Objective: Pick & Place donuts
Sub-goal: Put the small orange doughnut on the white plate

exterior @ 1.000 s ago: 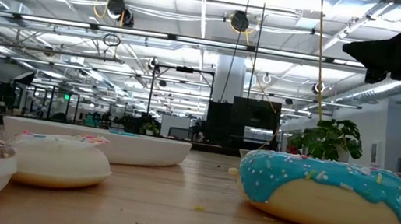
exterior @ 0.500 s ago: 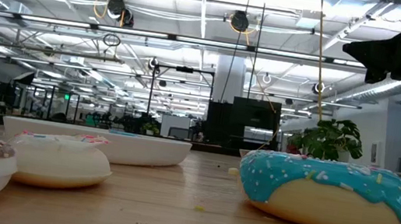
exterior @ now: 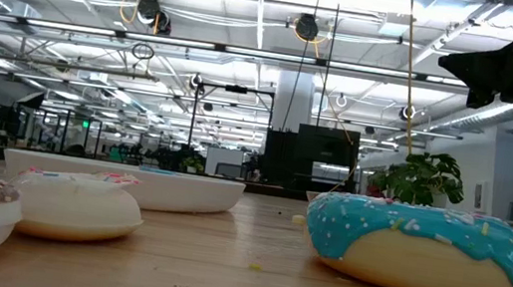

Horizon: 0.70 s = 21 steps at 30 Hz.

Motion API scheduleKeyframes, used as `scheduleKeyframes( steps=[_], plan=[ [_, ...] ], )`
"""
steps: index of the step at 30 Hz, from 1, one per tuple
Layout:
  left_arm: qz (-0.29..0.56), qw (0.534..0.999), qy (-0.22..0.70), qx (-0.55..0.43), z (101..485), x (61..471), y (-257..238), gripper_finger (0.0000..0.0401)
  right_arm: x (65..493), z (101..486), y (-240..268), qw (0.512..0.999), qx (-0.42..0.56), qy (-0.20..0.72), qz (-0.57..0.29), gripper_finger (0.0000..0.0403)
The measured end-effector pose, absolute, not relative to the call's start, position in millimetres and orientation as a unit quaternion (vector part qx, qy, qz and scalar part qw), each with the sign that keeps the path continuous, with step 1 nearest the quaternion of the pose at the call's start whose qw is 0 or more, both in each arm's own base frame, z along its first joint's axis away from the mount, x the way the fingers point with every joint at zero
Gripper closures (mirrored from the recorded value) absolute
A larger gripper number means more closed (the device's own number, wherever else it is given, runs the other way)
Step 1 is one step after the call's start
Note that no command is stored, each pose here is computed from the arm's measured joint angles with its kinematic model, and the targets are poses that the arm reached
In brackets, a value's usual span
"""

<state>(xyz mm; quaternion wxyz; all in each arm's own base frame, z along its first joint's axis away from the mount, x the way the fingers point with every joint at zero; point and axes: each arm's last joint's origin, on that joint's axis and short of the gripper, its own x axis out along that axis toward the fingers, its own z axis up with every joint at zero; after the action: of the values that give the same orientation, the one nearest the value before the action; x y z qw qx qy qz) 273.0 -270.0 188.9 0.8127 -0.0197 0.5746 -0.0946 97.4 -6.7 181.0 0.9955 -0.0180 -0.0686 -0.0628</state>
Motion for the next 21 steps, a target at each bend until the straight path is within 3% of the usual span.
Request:
scheduleKeyframes(
  steps=[21],
  plan=[
    [-0.102,0.814,0.572,-0.032,156,268,-260,0.0231,97,181,-7,0.996,-0.018,-0.068,-0.063,0.0403]
  ],
)
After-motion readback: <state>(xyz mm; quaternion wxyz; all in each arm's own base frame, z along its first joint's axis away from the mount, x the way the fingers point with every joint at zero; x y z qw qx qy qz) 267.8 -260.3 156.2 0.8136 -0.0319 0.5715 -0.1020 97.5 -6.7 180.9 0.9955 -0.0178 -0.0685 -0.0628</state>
